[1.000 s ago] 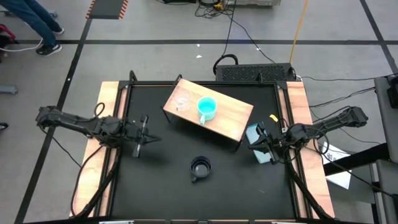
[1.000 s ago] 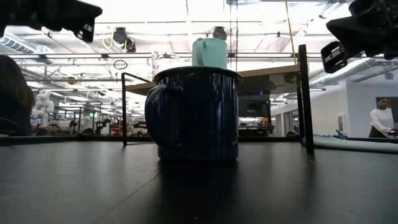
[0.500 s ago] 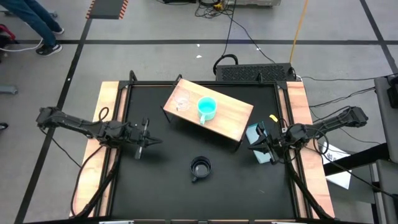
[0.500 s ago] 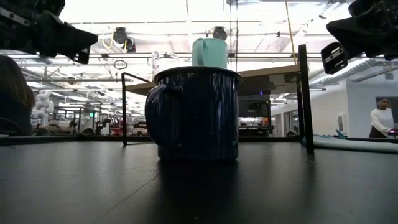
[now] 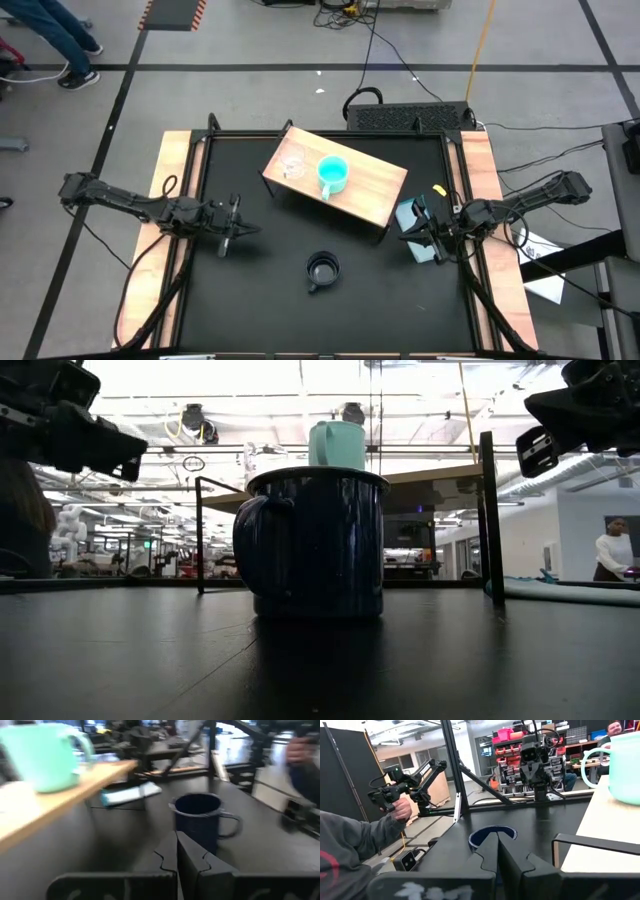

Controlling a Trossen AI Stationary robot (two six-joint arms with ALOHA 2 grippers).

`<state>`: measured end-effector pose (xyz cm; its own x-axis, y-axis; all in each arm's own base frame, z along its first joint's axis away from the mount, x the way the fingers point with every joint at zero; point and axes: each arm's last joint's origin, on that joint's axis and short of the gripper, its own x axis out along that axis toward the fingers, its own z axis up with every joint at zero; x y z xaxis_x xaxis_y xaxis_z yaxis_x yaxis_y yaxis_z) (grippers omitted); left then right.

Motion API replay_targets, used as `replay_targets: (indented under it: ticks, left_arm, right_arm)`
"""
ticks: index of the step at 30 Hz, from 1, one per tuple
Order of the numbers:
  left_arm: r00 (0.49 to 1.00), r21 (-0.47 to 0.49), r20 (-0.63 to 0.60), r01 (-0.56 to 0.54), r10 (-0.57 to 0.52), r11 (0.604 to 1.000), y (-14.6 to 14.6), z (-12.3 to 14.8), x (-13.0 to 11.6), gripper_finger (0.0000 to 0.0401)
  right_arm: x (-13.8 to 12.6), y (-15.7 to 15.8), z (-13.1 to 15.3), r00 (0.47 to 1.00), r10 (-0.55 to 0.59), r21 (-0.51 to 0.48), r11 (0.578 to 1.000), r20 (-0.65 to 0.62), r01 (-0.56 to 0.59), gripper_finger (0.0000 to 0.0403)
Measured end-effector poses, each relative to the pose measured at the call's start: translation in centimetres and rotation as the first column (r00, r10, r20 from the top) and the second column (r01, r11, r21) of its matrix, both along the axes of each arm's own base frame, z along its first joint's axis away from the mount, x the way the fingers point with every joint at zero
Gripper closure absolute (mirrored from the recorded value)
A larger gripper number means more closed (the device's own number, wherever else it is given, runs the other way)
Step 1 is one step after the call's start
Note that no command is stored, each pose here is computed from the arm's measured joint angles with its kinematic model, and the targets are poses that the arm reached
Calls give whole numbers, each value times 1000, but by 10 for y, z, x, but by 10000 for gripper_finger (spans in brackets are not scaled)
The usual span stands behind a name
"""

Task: Stack small to large cups/mugs on shelf
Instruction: Put the dark blue mug on the shelf

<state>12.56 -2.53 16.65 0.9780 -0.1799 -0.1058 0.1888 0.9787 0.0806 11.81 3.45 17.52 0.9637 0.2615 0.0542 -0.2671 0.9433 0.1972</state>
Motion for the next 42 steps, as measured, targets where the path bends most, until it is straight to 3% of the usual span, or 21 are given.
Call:
replay_targets:
  ticks: [3, 11, 42]
  left_arm:
    - [999, 2, -9, 47, -47, 999, -1, -2, -1, 401]
    - [999, 64, 30, 17, -19, 998, 0, 0, -1, 401]
    - [1000, 39, 4, 25, -26, 999, 0, -2, -1, 399]
  right_arm:
    - [0, 0, 0, 1000, -1, 0, 1000, 1, 1, 403]
    - [0, 0, 1, 1000, -2, -22, 1000, 21, 3, 403]
    - [2, 1, 11, 993, 22, -31, 999, 120, -19, 403]
